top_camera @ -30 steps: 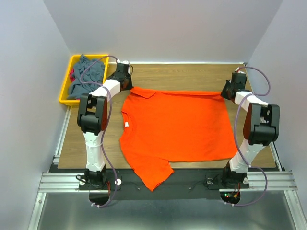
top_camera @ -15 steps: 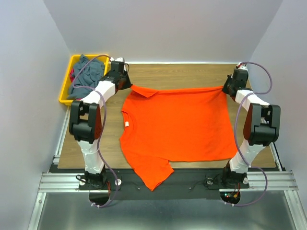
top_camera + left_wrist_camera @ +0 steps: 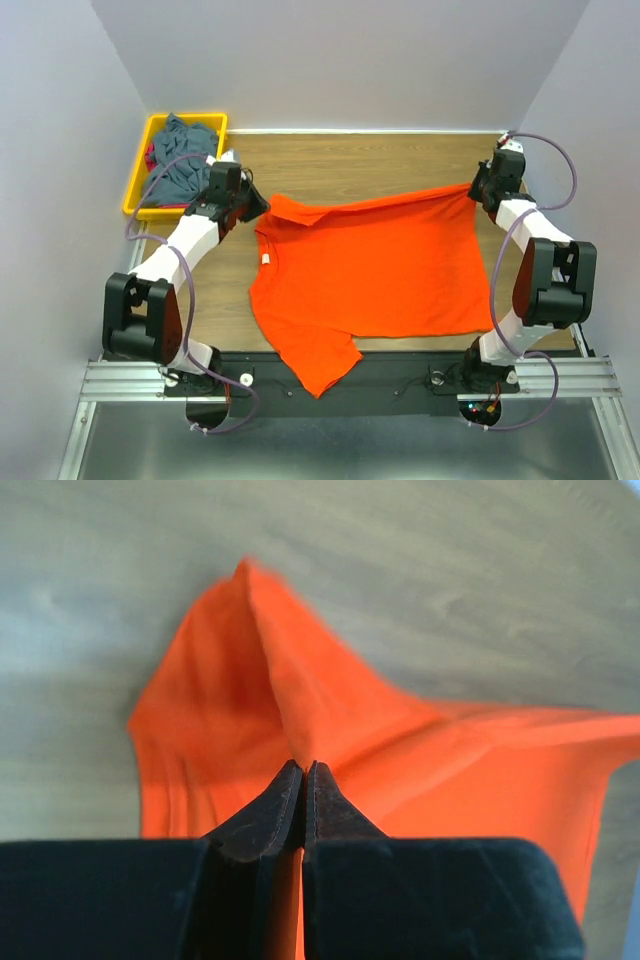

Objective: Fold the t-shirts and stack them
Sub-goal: Fold the tshirt

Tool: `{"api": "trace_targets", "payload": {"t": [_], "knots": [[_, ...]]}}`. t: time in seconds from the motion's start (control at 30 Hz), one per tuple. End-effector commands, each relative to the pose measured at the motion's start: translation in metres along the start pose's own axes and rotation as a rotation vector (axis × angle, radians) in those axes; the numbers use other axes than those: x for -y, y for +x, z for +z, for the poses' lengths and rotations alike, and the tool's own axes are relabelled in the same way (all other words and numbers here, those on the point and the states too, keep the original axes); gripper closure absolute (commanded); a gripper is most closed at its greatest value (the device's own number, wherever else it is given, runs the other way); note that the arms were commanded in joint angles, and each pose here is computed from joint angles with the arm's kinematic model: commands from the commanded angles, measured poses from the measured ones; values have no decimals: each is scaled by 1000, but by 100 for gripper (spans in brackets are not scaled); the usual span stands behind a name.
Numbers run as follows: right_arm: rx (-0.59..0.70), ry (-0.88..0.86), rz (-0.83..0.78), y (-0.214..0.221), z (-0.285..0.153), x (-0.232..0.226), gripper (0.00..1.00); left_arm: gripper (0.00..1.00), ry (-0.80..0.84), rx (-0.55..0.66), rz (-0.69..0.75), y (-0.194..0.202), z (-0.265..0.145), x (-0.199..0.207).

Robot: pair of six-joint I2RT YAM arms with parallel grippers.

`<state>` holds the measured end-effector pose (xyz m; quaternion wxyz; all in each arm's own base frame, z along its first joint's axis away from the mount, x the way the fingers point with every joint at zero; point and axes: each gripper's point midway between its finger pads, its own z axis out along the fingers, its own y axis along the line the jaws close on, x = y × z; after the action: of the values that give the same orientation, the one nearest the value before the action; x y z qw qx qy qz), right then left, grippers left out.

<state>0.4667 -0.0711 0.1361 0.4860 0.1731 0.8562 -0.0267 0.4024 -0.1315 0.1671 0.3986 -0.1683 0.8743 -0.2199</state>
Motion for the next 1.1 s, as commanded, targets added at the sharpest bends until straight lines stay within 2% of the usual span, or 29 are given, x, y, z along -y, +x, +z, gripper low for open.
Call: {"api": "trace_targets", "payload": {"t": [0.0, 0.2, 0.5, 0.63, 0.9, 0.97, 1.0, 1.03, 1.07], "knots": [[29, 41, -24, -9, -13, 11, 99, 100, 37, -7, -97, 18, -17, 0], [-12, 66, 0, 8, -23, 17, 98, 100, 67, 0, -197, 40, -34, -6], [-31, 76, 56, 10, -33, 18, 94, 100, 102, -65, -295, 75, -45, -6], [-72, 82, 91, 32, -38, 19, 94, 100, 119, -65, -316, 88, -48, -4], [-170, 136, 178, 86, -41, 30, 94, 100, 88, -118, -404, 129, -41, -27], [-179, 146, 193, 92, -43, 32, 92, 81, 91, -120, -408, 132, -41, -28], [-185, 152, 203, 95, -44, 33, 82, 61, 93, -117, -397, 132, -43, -28], [-186, 153, 206, 96, -45, 33, 75, 51, 92, -114, -391, 132, -44, -29], [-176, 147, 213, 92, -48, 32, 62, 44, 94, -87, -381, 125, -46, -28]]}}
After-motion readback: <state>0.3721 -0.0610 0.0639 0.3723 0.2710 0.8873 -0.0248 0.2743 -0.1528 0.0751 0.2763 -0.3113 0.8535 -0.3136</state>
